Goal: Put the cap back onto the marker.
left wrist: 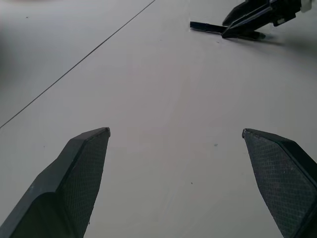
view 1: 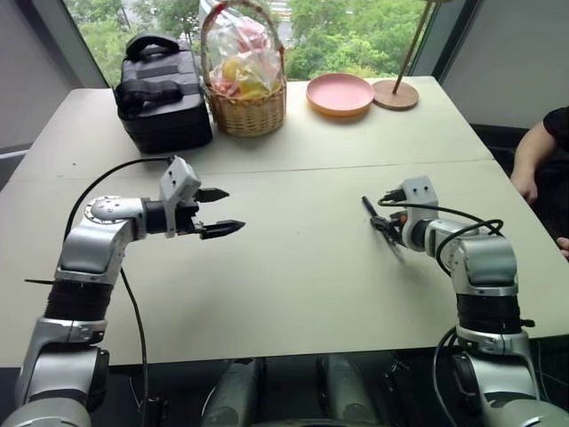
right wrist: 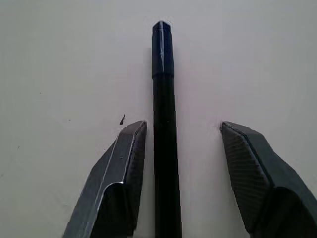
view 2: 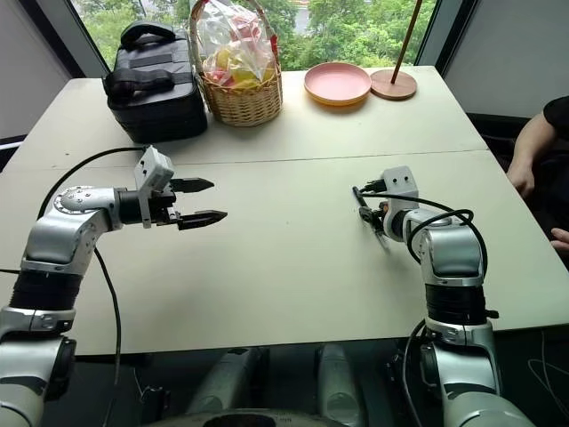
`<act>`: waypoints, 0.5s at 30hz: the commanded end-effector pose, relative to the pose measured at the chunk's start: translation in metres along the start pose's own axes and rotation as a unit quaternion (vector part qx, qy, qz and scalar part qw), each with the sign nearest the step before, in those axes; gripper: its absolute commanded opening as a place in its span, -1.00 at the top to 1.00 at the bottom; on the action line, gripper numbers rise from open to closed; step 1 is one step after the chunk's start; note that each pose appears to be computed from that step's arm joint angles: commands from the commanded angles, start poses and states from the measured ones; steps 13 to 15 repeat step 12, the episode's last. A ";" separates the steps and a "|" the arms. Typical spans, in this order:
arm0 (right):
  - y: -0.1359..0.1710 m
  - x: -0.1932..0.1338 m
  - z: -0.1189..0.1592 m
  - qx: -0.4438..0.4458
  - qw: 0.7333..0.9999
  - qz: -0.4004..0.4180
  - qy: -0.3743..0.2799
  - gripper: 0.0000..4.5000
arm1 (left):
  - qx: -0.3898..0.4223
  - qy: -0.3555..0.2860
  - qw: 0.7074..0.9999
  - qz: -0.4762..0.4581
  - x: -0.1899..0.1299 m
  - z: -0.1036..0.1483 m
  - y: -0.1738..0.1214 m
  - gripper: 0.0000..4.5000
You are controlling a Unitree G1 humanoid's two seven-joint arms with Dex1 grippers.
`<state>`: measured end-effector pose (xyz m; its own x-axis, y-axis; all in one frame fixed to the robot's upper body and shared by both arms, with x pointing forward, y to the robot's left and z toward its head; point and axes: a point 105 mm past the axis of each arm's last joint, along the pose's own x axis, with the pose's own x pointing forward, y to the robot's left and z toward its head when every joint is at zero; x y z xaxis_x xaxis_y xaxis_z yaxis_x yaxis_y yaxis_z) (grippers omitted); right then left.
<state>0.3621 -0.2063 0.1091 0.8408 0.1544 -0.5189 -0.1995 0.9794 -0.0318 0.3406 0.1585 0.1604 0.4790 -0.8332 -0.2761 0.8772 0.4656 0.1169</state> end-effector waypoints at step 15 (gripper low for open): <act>-0.032 -0.055 0.055 -0.141 0.958 0.011 -0.250 -0.99 | -0.022 -0.074 0.989 0.129 -0.029 -0.001 0.026 -1.00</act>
